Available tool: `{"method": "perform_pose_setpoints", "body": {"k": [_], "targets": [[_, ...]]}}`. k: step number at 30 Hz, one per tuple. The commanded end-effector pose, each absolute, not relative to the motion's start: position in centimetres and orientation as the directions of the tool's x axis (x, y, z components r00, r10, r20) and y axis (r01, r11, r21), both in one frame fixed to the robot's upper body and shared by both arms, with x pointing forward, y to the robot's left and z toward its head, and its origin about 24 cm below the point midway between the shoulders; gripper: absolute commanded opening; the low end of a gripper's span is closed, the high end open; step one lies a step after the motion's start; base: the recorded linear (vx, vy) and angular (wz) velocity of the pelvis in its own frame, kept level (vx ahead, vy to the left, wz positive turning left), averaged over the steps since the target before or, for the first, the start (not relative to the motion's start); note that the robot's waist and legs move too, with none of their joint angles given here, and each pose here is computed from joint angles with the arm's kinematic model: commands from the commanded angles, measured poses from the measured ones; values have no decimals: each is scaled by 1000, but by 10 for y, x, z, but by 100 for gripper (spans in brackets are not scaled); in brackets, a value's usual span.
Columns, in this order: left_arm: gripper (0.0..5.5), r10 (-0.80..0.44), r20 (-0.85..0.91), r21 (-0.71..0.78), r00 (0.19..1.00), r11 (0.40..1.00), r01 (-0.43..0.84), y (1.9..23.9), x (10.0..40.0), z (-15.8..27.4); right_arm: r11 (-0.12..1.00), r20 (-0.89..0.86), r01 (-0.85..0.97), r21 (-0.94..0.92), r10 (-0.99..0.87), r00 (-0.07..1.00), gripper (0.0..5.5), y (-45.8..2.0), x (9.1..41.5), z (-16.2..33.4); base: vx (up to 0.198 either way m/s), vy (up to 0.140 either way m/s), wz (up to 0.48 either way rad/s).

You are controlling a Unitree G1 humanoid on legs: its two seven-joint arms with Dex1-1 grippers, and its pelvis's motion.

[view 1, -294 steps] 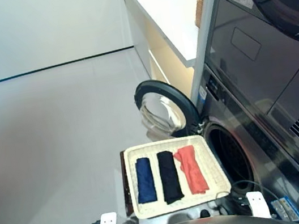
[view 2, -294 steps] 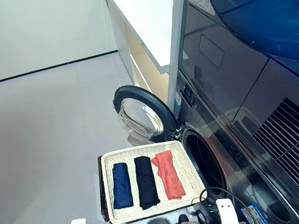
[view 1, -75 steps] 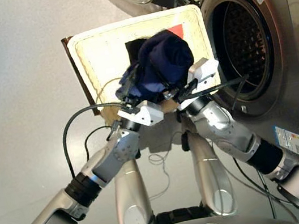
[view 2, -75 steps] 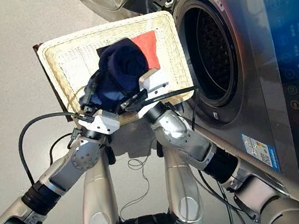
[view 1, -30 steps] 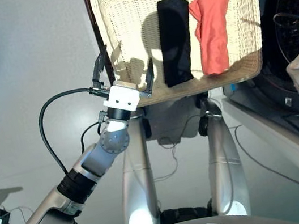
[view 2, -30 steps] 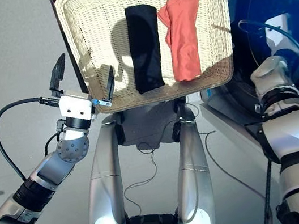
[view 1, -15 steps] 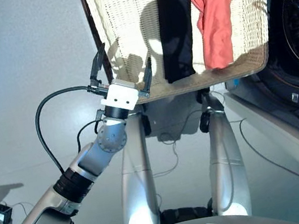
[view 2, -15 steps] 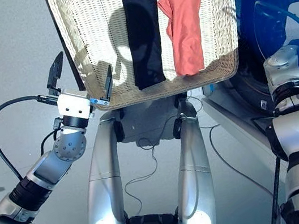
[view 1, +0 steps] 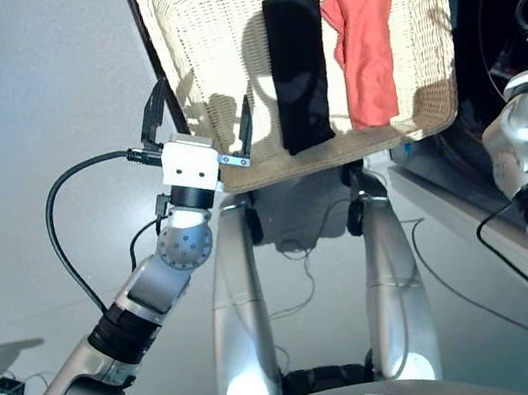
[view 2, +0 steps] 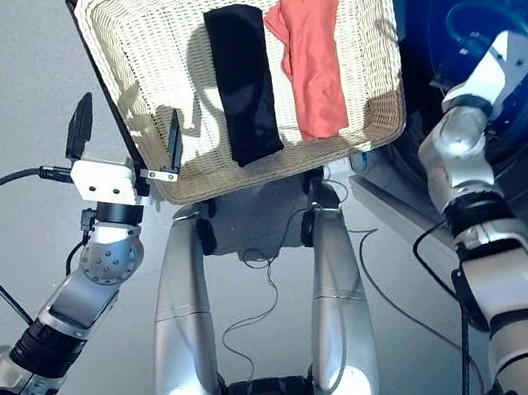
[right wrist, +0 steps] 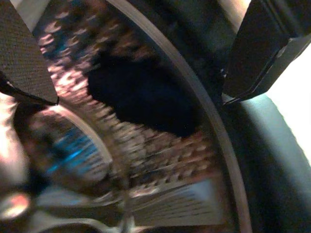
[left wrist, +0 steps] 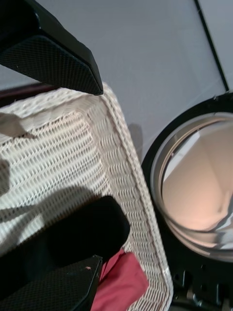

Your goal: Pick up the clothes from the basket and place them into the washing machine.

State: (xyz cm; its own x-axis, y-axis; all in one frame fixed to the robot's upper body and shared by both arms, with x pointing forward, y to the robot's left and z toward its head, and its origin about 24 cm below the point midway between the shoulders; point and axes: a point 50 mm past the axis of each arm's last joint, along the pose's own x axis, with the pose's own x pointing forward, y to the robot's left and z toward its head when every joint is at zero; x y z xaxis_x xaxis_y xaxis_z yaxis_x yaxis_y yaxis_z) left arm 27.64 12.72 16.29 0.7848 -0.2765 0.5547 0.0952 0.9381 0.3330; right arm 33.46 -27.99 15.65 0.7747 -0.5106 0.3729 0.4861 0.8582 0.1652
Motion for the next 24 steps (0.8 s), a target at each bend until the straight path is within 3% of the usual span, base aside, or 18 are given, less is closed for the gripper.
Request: {"method": "perform_pose_setpoints", "body": {"k": [1, 9, 17, 23, 24], "targets": [[550, -330, 634, 285, 700, 941, 185, 120, 254, 177, 933, 465, 284, 219, -356, 811, 550, -266, 323, 163, 0, 0, 0], [550, -329, 609, 316, 722, 935, 160, 126, 257, 170, 941, 466, -88, 328, -80, 881, 550, -207, 298, 137, 0, 0, 0], [550, -319, 553, 329, 770, 932, 150, 127, 264, 152, 888, 570, -348, 301, 125, 812, 550, -170, 279, 154, 0, 0, 0], [550, -330, 442, 266, 834, 936, 230, 110, 275, 123, 898, 634, -397, 189, 197, 748, 550, -151, 271, 174, 0, 0, 0], [550, -335, 416, 219, 845, 939, 265, 94, 282, 117, 915, 656, -391, 104, 232, 718, 550, -140, 270, 183, 0, 0, 0]]}}
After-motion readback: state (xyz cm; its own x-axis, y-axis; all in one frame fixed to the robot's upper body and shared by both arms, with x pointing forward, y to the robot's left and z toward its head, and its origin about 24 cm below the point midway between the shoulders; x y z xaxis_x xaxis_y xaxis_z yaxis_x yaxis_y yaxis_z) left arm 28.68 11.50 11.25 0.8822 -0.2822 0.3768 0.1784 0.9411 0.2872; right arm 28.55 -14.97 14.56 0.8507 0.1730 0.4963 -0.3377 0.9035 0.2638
